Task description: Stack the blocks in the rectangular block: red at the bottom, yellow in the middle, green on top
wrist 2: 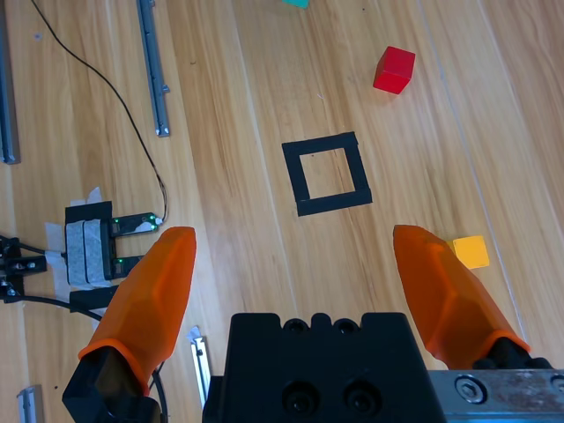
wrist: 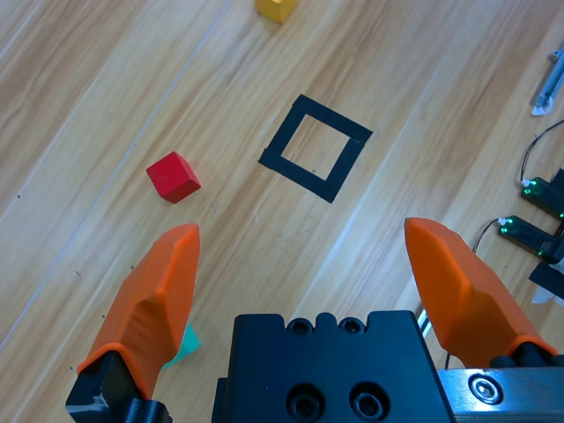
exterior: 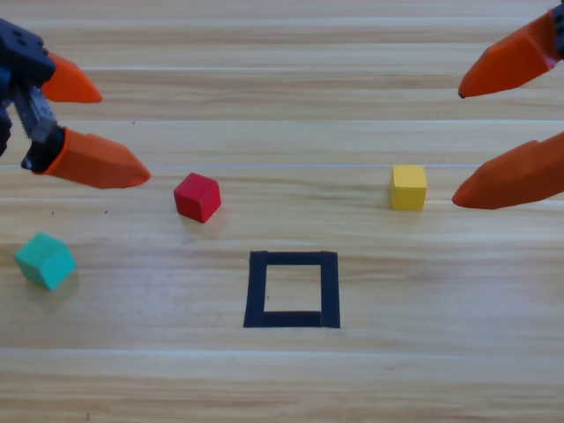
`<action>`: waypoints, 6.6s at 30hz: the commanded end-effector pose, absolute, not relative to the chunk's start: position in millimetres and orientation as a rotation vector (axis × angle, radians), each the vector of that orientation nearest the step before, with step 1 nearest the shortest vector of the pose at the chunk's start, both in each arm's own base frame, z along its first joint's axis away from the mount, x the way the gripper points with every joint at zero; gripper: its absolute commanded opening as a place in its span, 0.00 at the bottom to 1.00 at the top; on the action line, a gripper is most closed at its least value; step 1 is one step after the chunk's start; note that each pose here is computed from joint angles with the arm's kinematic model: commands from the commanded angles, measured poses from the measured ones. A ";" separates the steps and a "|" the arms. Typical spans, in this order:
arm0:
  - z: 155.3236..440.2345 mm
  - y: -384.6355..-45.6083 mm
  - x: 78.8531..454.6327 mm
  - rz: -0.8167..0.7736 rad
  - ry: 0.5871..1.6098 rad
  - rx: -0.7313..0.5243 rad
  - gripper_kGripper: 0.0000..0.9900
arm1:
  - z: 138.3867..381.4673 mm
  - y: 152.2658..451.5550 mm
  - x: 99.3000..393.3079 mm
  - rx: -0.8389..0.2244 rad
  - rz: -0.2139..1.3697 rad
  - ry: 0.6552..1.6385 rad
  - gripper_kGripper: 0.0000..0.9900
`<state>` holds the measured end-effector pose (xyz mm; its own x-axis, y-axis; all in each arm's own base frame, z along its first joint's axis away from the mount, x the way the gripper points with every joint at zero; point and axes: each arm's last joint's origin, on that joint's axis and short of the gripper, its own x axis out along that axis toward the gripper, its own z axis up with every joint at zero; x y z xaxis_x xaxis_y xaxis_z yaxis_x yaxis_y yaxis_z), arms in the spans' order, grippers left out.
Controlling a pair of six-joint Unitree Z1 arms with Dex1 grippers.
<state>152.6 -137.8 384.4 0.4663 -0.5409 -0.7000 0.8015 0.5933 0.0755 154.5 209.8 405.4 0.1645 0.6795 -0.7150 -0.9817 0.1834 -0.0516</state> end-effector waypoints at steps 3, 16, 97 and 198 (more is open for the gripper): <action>380.6 -134.8 146.4 -0.850 0.683 0.430 1.00 | 394.0 215.8 153.1 -0.596 1.297 0.658 0.99; 381.0 -133.4 145.8 -0.834 0.684 0.423 1.00 | 377.1 233.2 179.9 -0.532 1.010 0.786 0.99; 158.5 -235.9 420.4 -0.214 1.490 0.318 0.86 | 151.3 296.8 412.9 0.005 -0.043 1.481 0.90; 186.5 -378.0 298.4 0.073 1.506 0.053 0.00 | 290.7 296.5 295.3 -0.179 0.150 1.369 0.00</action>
<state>303.7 -364.7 211.1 0.0831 0.0387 -0.9958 -0.0412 0.9985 0.0353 296.7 286.4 311.9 0.2255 0.0428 -0.9733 -0.1948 0.9808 -0.0020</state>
